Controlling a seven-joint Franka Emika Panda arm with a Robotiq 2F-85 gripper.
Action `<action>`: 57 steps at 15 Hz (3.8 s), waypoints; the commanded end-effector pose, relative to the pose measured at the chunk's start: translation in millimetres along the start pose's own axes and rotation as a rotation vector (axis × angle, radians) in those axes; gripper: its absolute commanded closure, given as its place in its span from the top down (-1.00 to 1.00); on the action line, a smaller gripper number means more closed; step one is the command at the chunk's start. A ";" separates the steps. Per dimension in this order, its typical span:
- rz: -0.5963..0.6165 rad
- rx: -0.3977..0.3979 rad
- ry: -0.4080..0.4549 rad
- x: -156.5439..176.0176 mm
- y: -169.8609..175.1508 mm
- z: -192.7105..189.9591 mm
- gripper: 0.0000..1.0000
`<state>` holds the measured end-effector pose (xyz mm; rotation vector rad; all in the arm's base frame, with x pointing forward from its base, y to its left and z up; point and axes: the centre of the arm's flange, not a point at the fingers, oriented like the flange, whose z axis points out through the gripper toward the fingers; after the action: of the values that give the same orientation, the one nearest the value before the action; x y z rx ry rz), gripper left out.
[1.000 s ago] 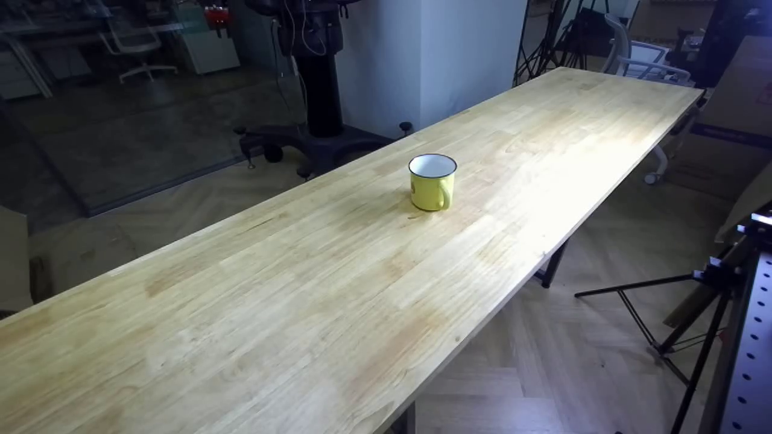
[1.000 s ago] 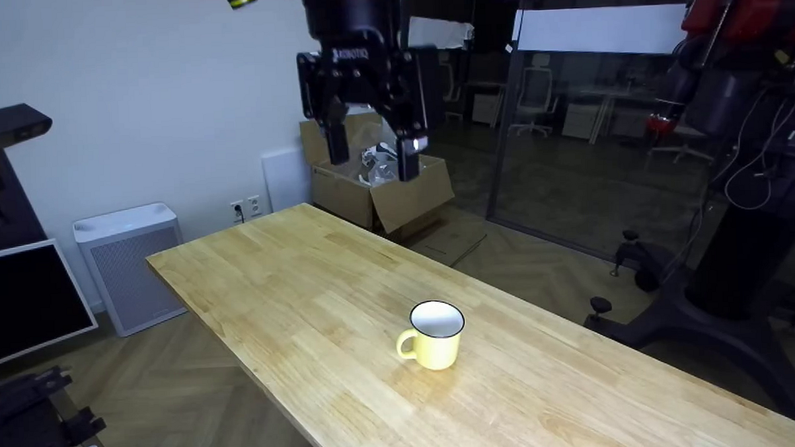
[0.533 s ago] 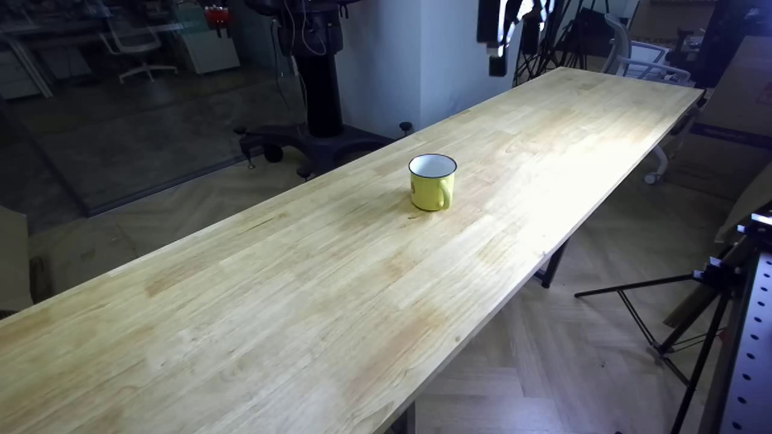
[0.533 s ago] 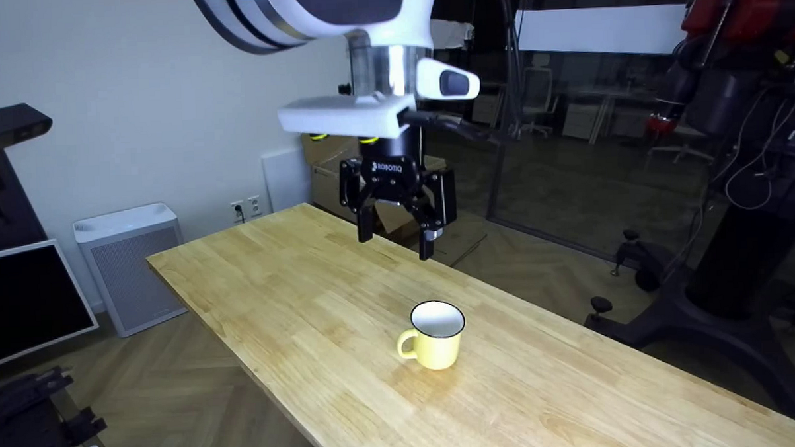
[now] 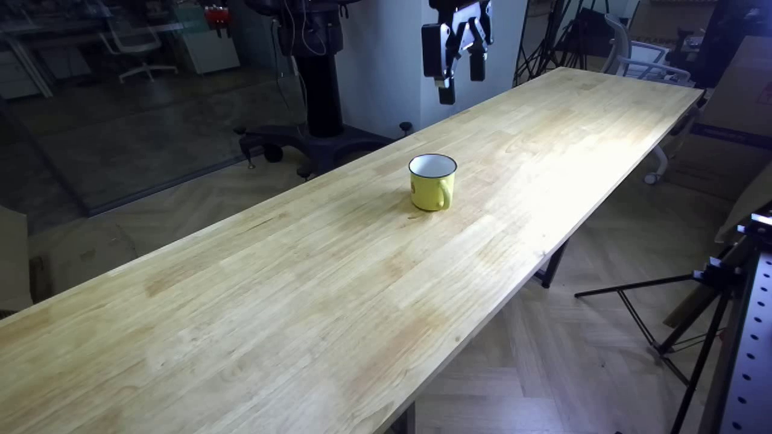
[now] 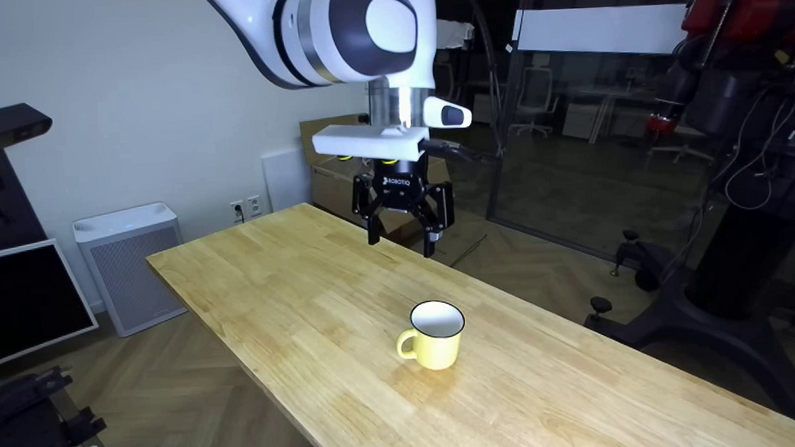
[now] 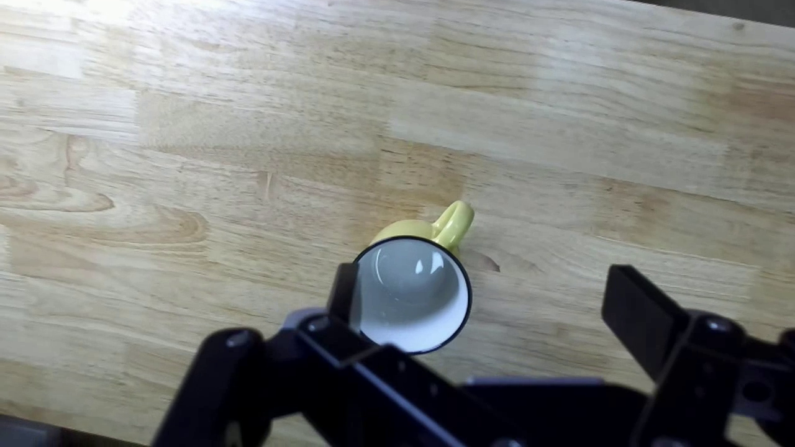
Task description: Move the cup slightly to the left
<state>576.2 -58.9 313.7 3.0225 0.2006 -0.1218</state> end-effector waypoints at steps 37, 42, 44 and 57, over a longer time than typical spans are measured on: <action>0.348 0.199 -0.025 112.8 9.3 162.5 0.48; 0.300 0.184 -0.057 113.4 2.9 159.5 -0.25; 0.269 0.180 -0.083 112.7 0.3 160.3 -0.50; -0.202 0.031 -0.280 96.2 -3.5 156.1 -0.96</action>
<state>657.3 -58.1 151.1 2.9927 0.4094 -0.5106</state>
